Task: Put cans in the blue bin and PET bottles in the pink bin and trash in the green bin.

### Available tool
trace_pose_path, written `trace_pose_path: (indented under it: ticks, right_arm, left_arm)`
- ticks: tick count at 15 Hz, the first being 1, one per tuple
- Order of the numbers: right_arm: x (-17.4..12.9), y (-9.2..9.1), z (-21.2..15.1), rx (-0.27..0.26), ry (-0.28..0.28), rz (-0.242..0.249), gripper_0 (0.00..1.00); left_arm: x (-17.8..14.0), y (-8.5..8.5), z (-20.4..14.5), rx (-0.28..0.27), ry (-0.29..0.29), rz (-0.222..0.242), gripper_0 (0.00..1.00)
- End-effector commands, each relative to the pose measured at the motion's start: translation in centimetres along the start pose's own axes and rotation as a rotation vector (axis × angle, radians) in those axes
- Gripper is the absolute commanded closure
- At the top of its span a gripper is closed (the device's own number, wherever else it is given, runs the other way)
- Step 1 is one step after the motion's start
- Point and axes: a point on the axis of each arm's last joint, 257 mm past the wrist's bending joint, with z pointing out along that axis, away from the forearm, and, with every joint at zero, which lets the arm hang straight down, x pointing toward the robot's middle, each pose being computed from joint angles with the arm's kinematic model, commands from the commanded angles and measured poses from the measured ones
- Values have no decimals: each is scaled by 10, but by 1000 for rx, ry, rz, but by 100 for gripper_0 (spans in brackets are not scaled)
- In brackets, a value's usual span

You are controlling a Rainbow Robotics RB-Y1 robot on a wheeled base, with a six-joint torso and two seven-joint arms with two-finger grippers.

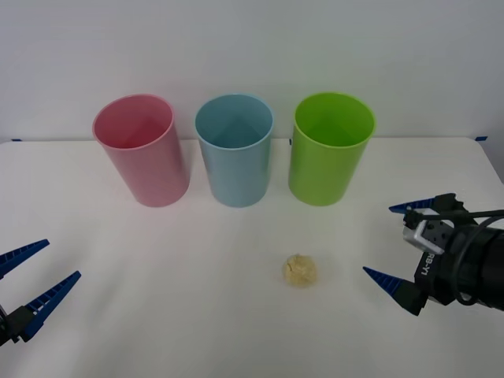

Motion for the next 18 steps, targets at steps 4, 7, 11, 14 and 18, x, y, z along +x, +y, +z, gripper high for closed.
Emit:
trace_pose_path:
  ticks: [4,7,11,14,18]
  right_arm:
    - [-5,14,20,-65,120,-139,0]
    - [-13,29,40,-95,155,-131,0]
    - [-15,44,58,-144,216,-151,0]
    - [-18,52,77,-178,234,-168,0]
    - [-21,60,107,-227,257,-156,0]
  left_arm:
    - [0,0,0,0,0,0,0]
    - [0,0,0,0,0,0,0]
    - [0,0,0,0,0,0,0]
    - [0,0,0,0,0,0,0]
    - [0,0,0,0,0,0,0]
